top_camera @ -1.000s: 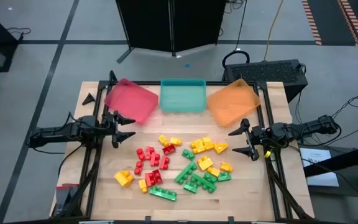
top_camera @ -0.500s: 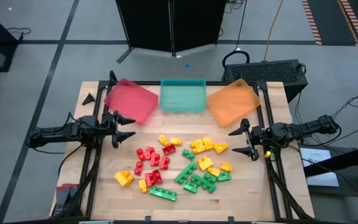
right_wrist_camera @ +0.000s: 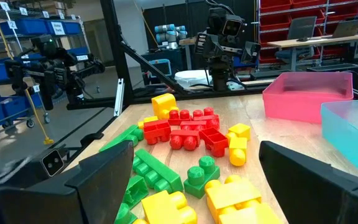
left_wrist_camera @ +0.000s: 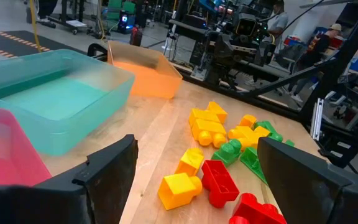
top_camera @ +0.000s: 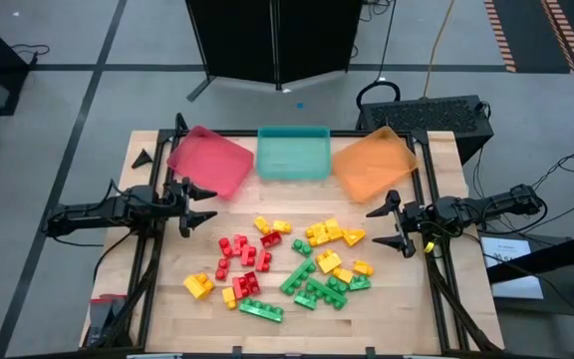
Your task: Sort blocks
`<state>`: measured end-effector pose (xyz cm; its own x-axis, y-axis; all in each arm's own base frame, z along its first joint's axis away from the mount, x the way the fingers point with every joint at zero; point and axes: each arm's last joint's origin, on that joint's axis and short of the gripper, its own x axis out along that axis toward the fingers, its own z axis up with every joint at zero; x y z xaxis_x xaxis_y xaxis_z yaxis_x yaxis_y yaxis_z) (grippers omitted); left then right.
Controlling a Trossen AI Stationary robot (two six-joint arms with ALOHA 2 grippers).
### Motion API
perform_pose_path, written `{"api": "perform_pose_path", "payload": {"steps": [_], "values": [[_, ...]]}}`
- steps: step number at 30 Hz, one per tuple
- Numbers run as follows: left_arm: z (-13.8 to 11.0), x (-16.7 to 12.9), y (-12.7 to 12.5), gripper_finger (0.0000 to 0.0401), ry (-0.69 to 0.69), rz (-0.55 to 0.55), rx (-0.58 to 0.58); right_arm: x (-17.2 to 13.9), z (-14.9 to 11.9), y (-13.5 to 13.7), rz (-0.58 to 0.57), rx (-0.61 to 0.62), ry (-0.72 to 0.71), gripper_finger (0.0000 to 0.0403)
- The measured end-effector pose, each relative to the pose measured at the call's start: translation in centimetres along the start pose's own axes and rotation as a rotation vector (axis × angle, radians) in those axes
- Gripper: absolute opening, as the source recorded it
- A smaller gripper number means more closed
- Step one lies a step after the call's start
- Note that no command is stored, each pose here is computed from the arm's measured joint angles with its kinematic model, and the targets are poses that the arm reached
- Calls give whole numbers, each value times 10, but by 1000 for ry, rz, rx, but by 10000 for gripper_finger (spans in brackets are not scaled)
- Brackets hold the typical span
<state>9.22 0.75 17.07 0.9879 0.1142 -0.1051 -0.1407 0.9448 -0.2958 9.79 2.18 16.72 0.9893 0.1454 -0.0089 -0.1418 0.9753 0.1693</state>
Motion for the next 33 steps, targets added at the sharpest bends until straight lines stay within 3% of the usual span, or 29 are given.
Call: {"api": "perform_pose_path", "payload": {"steps": [19,25,33], "values": [[0,0,1,331,-8,19,3,0,1,0,0,9,-8,343],[1,0,1,331,-11,21,1,0,6,1,16,235,-65,343],[4,0,0,331,-56,17,-3,0,6,1,17,269,-63,343]]}}
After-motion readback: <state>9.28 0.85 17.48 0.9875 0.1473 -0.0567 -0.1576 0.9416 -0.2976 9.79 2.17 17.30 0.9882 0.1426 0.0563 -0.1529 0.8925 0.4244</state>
